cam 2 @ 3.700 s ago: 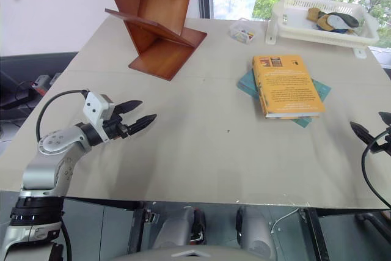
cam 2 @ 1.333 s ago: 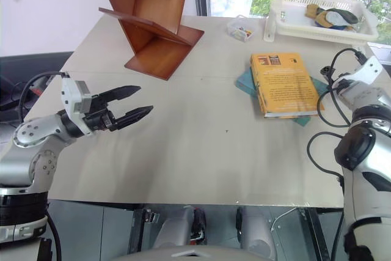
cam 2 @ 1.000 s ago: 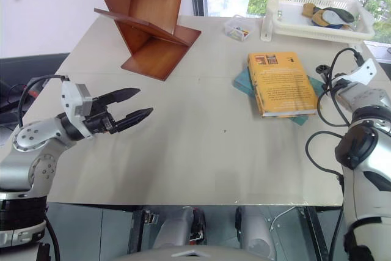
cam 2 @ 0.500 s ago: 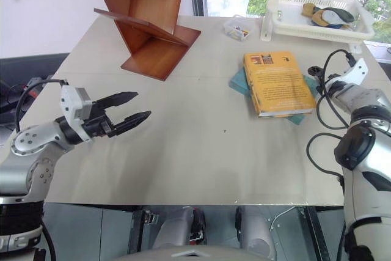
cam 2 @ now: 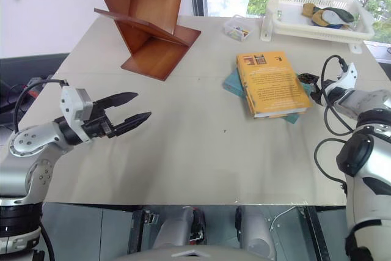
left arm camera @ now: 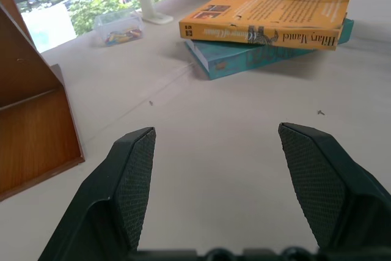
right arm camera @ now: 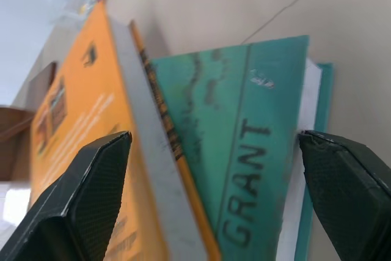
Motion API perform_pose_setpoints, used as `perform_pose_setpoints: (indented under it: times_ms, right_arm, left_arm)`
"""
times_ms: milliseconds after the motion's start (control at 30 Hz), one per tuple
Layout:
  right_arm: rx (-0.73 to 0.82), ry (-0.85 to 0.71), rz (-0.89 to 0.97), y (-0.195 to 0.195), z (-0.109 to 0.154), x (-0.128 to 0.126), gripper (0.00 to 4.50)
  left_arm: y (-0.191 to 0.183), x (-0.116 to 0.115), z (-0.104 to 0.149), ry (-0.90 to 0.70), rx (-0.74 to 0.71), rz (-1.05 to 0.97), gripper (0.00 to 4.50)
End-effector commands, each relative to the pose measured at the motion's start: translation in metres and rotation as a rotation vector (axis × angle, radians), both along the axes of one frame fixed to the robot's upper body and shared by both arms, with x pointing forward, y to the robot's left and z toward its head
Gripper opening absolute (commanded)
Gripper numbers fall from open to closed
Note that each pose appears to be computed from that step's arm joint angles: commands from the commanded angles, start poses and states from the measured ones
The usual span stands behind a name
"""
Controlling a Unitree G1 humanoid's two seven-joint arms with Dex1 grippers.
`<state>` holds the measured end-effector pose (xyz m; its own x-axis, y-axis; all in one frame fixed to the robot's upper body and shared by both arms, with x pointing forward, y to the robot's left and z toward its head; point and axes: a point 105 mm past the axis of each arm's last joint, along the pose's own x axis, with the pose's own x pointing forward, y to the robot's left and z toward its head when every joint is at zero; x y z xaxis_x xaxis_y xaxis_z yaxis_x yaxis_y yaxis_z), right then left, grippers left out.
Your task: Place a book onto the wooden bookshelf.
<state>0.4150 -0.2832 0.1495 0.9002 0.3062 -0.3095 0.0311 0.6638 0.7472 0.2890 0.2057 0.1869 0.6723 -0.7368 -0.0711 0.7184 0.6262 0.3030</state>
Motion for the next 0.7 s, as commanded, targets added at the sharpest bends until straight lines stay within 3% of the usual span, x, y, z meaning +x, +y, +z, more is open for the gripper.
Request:
perform_pose_setpoints:
  times_ms: [33,433,700]
  right_arm:
    - [0.043,-0.094,0.083,0.01,0.026,-0.005,4.5]
    - [0.129,-0.094,0.317,0.06,0.01,-0.051,4.5]
    - [0.164,-0.179,0.473,0.101,0.016,-0.079,4.5]
  left_arm:
    - [-0.001,0.001,0.007,-0.041,0.014,-0.008,3.54]
    - [-0.005,0.008,0.005,-0.04,0.019,-0.03,3.54]
    - [-0.005,0.012,0.006,-0.042,0.031,-0.041,3.54]
